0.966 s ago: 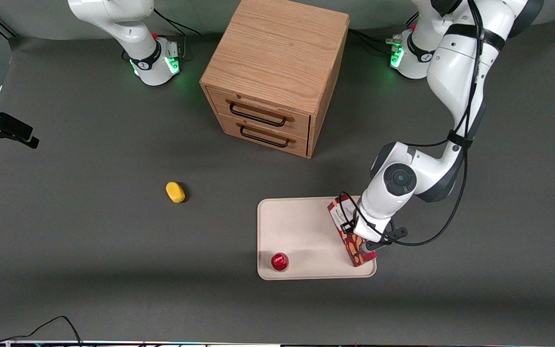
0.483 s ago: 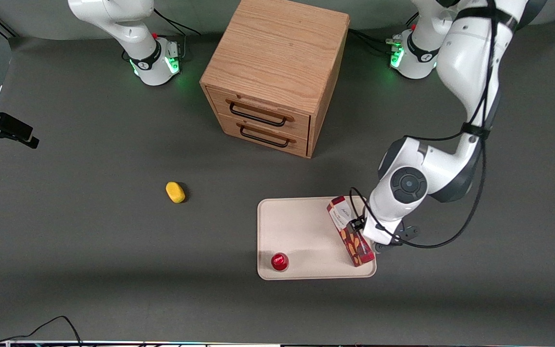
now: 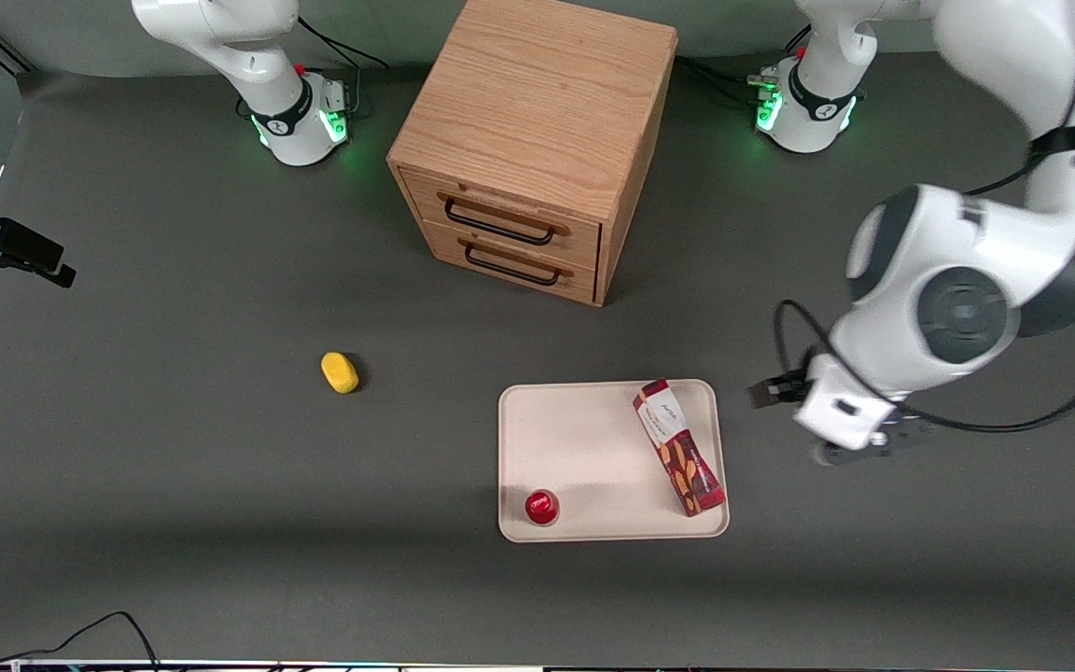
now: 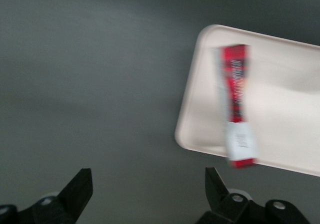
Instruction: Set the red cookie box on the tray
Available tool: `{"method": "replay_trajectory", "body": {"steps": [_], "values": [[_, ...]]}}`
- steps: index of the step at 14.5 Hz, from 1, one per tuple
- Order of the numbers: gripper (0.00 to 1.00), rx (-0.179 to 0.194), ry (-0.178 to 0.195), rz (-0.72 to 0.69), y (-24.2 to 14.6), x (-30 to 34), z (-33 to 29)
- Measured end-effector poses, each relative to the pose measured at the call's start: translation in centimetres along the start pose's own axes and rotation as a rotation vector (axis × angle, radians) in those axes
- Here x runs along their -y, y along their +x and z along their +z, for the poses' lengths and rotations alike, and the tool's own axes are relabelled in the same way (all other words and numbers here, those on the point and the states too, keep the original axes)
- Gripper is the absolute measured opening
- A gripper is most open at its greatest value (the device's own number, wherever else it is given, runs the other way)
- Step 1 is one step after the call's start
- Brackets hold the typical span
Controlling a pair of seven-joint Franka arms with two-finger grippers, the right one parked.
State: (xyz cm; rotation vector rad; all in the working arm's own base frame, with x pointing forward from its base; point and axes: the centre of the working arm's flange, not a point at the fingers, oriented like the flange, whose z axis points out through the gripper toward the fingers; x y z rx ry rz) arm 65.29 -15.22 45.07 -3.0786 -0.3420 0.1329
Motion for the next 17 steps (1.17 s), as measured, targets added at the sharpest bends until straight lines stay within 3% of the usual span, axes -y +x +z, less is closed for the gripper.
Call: {"method": "replay_trajectory", "body": {"steps": [3,7,13,17], "values": [[1.00,-0.025,0.025,0.074,-0.3,8.7,1.3],[1.00,-0.033,0.030,0.139,-4.2,16.5,0.3],[1.00,-0.042,0.010,0.152,-11.0,18.0,-7.8],[1.00,-0.039,-0.030,0.151,-11.8,17.5,-13.2]]}}
